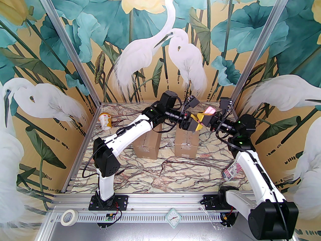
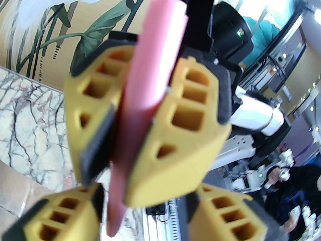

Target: Unpack the express box

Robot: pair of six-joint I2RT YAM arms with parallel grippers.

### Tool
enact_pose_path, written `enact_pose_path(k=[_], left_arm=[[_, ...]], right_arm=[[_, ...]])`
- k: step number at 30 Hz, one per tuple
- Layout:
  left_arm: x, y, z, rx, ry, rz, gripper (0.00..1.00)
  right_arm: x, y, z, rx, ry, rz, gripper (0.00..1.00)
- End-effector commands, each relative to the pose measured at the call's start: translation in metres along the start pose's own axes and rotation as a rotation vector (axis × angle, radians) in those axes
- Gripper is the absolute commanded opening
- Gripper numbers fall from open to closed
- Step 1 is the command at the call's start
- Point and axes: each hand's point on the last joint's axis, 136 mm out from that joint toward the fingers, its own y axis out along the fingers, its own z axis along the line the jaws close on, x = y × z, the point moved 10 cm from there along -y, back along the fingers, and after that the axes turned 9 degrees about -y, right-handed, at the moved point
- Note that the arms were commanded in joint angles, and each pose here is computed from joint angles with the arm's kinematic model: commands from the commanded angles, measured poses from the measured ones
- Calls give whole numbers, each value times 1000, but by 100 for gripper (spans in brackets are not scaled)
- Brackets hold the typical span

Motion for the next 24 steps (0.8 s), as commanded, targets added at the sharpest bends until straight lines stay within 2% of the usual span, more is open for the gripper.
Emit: enact_pose_path(k=[1,10,15,19,24], left_arm=[[8,-32,-11,161,65,-112,77],[-18,-128,2,626,-50,-335,94],[-59,-191,11,889,-288,-399,99],[-103,-224,20,977,-469,-392,99],[-143,-231,32,974,-596,-352,99]], right_arm=[[2,-7,3,-88,-70,-14,12],[5,-17,3,-286,-68,-21,11],[6,-18,6,-469,-43,-44,11],[9,-13,15,-570,-61,-47,11],[19,5,23,-605,-62,-63,11]])
